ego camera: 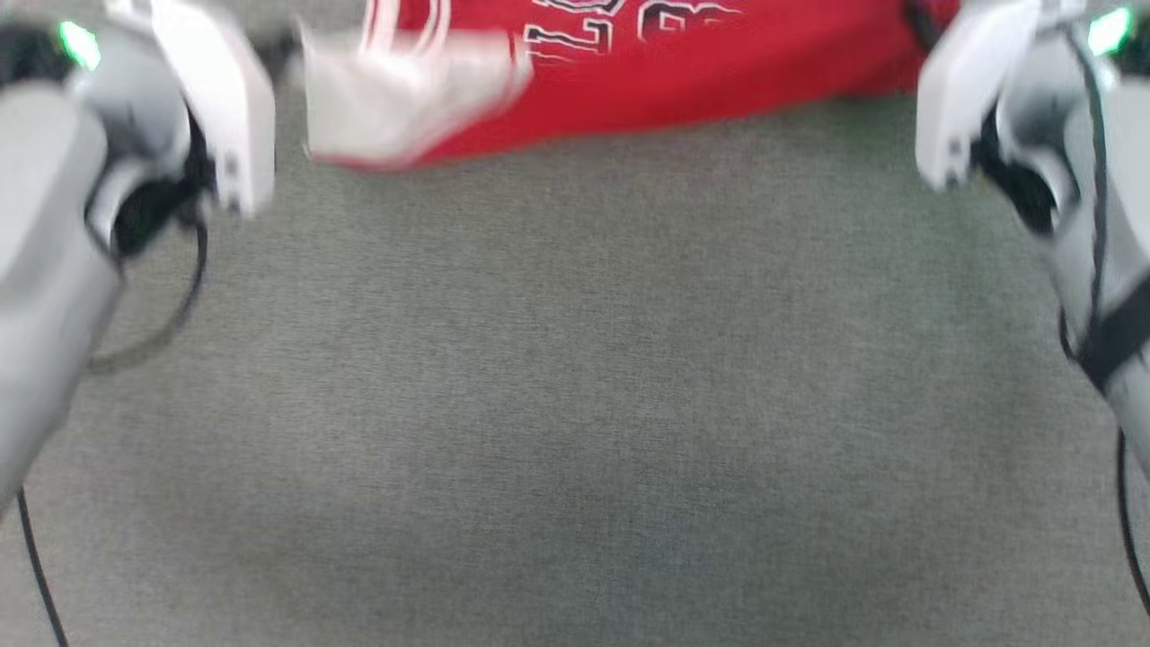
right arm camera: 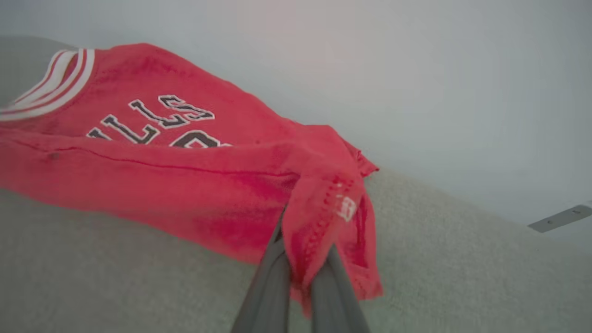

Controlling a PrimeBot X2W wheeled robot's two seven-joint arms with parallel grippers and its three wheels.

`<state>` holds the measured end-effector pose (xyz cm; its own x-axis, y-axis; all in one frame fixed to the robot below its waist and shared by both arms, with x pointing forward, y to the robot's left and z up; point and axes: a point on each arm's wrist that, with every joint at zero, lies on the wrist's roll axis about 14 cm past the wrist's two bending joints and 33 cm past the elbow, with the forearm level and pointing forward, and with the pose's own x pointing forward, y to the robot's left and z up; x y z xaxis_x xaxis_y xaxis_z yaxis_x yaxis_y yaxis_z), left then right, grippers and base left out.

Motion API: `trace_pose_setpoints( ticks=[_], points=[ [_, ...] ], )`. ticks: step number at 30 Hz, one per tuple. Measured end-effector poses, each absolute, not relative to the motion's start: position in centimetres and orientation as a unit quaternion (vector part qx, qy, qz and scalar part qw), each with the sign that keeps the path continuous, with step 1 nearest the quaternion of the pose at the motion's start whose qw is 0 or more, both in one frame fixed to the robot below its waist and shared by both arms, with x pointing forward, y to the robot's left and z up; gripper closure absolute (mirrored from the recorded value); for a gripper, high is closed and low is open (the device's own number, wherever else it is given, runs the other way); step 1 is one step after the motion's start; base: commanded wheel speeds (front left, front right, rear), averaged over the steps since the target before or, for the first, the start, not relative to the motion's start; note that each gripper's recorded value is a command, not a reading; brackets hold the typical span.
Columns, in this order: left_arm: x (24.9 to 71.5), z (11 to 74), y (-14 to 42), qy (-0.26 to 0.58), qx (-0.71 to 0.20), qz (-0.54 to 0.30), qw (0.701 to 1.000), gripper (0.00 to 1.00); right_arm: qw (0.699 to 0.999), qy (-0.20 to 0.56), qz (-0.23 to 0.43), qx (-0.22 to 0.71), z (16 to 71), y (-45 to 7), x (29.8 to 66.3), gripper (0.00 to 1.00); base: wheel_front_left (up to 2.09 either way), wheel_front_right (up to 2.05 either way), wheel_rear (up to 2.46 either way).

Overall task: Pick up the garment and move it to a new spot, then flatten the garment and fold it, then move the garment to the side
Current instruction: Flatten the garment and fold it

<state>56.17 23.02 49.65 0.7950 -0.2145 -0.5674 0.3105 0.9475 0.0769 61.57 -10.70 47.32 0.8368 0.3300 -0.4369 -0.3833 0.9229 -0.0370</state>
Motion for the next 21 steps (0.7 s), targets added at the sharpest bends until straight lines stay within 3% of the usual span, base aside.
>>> trace_pose_setpoints(
  ticks=[9, 21],
  points=[
    [45.8, 43.4, 22.1, 0.428, 0.032, -0.139, 0.892, 1.0, 0.92, 0.315, 0.231, -0.034, 42.1, -12.5, 53.2, 1.0, 0.0, 0.0, 0.0],
    [34.6, 39.5, 18.9, 0.538, -0.033, -0.139, 0.831, 1.0, 0.868, 0.422, 0.26, -0.026, 38.5, -15.1, 41.9, 1.0, 0.0, 0.0, 0.0]
  ],
)
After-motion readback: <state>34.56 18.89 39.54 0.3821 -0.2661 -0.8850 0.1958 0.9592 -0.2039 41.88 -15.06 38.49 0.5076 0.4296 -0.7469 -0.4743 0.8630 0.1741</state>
